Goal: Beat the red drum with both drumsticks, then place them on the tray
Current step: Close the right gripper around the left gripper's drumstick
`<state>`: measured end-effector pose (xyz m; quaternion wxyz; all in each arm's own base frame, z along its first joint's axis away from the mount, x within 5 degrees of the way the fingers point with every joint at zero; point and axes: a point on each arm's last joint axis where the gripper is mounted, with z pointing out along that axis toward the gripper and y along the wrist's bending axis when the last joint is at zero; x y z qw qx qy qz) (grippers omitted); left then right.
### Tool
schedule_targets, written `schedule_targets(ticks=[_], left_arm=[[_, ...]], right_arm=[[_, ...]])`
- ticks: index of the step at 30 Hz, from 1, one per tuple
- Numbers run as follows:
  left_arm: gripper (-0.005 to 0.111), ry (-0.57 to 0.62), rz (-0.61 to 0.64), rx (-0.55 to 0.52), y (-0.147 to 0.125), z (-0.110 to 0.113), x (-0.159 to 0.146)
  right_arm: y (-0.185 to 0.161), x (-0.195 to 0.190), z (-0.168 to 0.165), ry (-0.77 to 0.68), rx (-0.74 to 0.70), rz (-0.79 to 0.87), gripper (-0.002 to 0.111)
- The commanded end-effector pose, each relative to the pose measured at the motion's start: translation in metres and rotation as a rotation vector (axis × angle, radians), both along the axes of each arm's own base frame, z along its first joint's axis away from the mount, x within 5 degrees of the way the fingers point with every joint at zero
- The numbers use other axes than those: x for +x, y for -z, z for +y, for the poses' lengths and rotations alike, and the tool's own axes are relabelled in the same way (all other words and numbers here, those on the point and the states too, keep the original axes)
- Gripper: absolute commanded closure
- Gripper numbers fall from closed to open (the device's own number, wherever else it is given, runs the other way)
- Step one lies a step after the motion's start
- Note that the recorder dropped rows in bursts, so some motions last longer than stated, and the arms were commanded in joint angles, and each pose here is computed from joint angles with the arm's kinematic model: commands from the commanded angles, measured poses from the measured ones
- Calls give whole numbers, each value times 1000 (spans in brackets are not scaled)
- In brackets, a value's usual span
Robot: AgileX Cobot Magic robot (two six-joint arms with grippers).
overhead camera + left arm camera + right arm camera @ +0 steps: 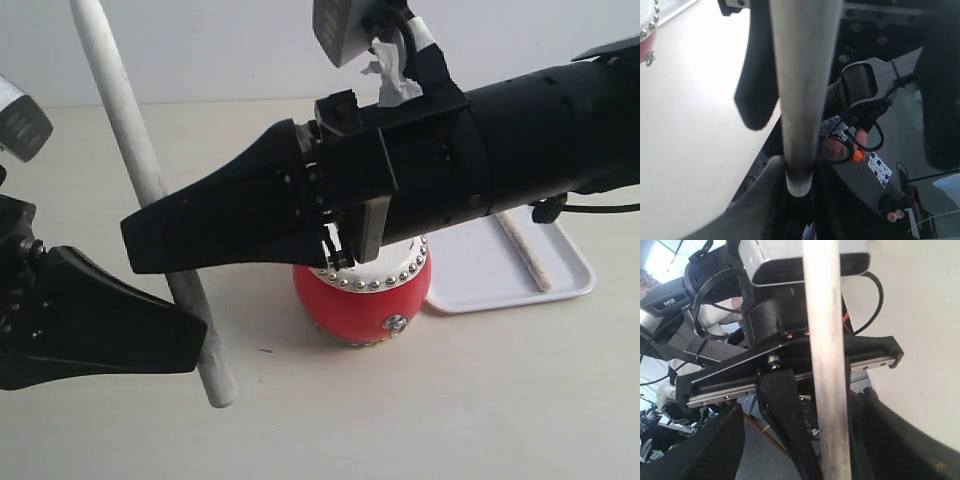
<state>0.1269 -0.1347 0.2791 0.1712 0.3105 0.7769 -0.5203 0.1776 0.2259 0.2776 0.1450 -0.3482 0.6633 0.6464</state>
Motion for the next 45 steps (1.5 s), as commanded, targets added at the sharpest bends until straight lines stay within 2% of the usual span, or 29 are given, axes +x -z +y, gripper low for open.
schedule_targets(ticks=[1,11,17,23,27,29,33,36,38,41,45], left_arm=[[107,5,7,-13,-1,0,-1],[107,6,5,-13,-1,0,-1],[107,17,6,-13,-1,0,-2],[107,24,7,-5,0,0,-2],[107,24,8,-5,0,0,-2],[107,24,8,-5,0,0,-2],[107,22,10,-8,0,0,-2],[106,7,36,-22,-2,0,-2],[99,-8,62,-25,-2,0,-2],[72,-23,83,-23,-2,0,-1],[29,-54,77,-17,-1,0,1]], right_arm=[[-6,2,0,41,47,17,46],[-5,3,1,64,36,0,48],[-1,-11,20,66,-4,-44,48],[0,-12,23,64,-3,-85,49],[0,-12,23,71,-7,-85,61],[0,-12,23,72,-8,-84,73],[1,-10,23,93,-25,-64,105],[1,-10,23,95,-27,-62,108],[3,-7,23,134,-55,-40,108],[4,-5,23,158,-71,-31,108],[4,-4,23,160,-73,-25,108]])
